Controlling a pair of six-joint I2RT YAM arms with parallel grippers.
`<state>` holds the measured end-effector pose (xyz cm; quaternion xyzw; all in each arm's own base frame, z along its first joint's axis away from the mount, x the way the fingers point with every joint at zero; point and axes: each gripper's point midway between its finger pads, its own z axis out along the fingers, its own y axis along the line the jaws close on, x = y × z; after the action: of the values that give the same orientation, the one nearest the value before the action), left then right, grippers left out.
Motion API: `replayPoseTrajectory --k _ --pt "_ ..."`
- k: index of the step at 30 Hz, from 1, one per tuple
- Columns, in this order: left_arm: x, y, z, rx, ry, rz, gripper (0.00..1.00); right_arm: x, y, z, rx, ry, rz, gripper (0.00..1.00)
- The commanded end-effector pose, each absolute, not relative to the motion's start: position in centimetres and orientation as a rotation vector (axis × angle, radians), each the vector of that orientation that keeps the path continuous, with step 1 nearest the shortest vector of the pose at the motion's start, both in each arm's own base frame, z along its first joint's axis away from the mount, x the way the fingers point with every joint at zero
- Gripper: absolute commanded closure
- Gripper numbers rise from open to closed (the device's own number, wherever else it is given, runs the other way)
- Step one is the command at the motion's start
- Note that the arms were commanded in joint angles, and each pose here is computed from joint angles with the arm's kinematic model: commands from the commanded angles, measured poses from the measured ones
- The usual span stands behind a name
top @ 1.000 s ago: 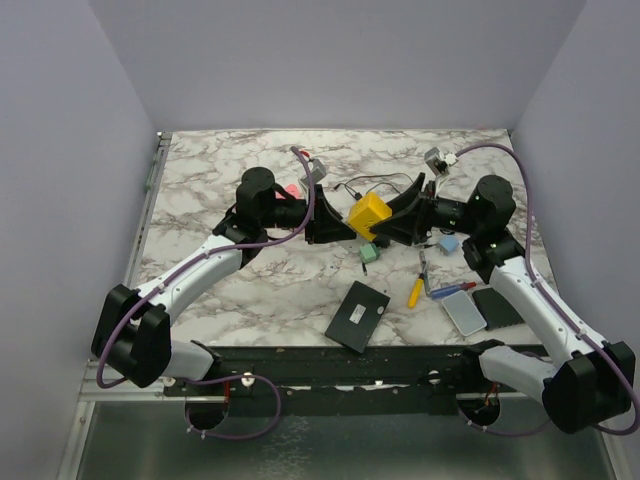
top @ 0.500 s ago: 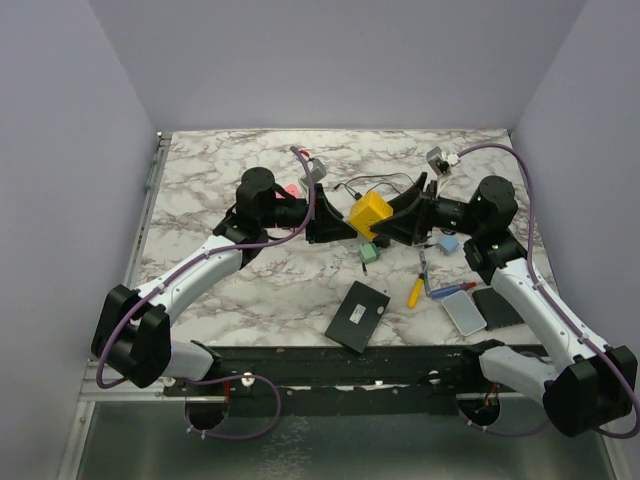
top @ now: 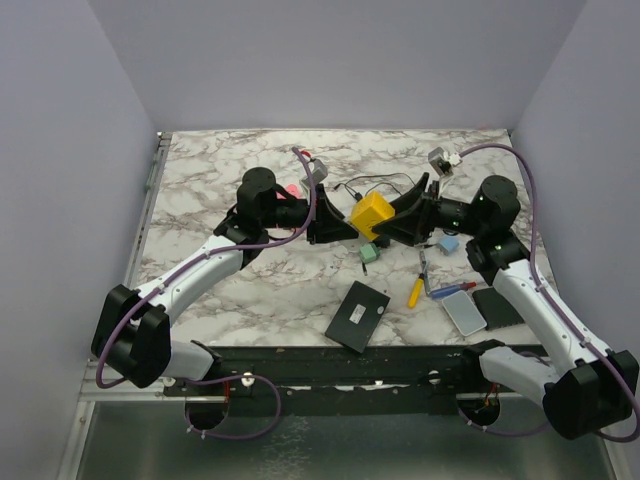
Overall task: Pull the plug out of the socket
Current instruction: Remove the plug from the socket, then place the plug at the center of the board.
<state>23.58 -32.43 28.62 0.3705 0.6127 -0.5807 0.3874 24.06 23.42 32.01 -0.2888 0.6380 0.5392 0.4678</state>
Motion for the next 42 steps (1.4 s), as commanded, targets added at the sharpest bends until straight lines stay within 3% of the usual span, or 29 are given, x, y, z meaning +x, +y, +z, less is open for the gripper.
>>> replayPoseTrajectory --k 1,25,32,42 --pt "25.1 -31.4 26.8 0.900 1.640 -1.400 1.00 23.3 22.3 37.3 -0.747 1.404 1.255 0.99" --pt "25.5 -31.4 25.9 0.906 1.679 -1.382 1.00 23.1 22.3 38.3 -0.773 1.384 1.260 0.99" --pt "27.6 -30.6 25.6 0.796 1.715 -1.267 1.00 25.7 21.1 37.2 -0.659 1.480 1.100 0.99" --pt "29.5 -32.9 19.1 0.600 1.954 -1.156 1.00 28.3 18.0 35.5 -0.426 1.557 0.877 0.99"
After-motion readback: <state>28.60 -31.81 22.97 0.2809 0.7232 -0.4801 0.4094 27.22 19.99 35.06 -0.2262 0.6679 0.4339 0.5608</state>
